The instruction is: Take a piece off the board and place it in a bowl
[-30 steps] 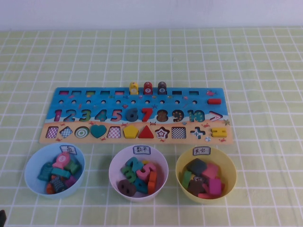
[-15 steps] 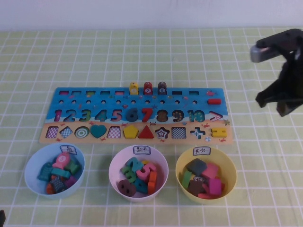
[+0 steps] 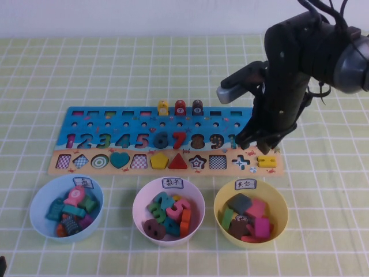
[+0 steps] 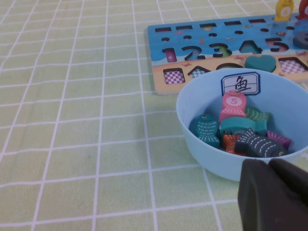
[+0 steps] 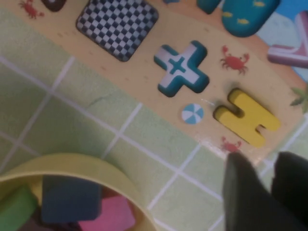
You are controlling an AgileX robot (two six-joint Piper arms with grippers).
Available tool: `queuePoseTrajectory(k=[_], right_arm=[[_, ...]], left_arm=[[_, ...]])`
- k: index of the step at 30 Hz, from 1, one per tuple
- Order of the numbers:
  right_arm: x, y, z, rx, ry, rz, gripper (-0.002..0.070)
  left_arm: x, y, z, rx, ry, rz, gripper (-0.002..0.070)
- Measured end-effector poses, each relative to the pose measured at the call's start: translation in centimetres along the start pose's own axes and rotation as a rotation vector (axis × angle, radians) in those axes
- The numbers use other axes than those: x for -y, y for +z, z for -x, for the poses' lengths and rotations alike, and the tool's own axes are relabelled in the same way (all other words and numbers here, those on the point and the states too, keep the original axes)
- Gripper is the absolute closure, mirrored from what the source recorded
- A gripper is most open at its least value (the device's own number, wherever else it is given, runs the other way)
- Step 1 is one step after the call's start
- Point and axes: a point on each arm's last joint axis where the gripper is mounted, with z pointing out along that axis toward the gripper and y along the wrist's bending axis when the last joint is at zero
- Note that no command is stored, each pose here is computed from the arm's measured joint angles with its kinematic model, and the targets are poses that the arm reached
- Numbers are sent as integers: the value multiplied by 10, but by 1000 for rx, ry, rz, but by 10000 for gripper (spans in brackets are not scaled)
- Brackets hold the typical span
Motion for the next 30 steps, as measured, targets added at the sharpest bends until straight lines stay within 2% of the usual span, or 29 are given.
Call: queuePoseTrajectory(k=[1, 6, 8, 10, 17, 30], right_arm=[[-1, 3, 1, -7, 4, 5, 559], [2, 10, 1, -22, 120, -20, 225], [4, 12, 2, -27, 170, -25, 169], [6, 16, 2, -33, 213, -29, 159], [16, 41, 2, -85, 327, -35, 205], [14, 46, 2, -100, 373, 24, 211]], left_arm=[[0, 0, 0, 0, 0, 0, 680], [0, 0, 0, 0, 0, 0, 680], [0, 0, 0, 0, 0, 0, 680], [0, 0, 0, 0, 0, 0, 680], [0, 0, 0, 0, 0, 0, 680], [0, 0, 0, 0, 0, 0, 680]])
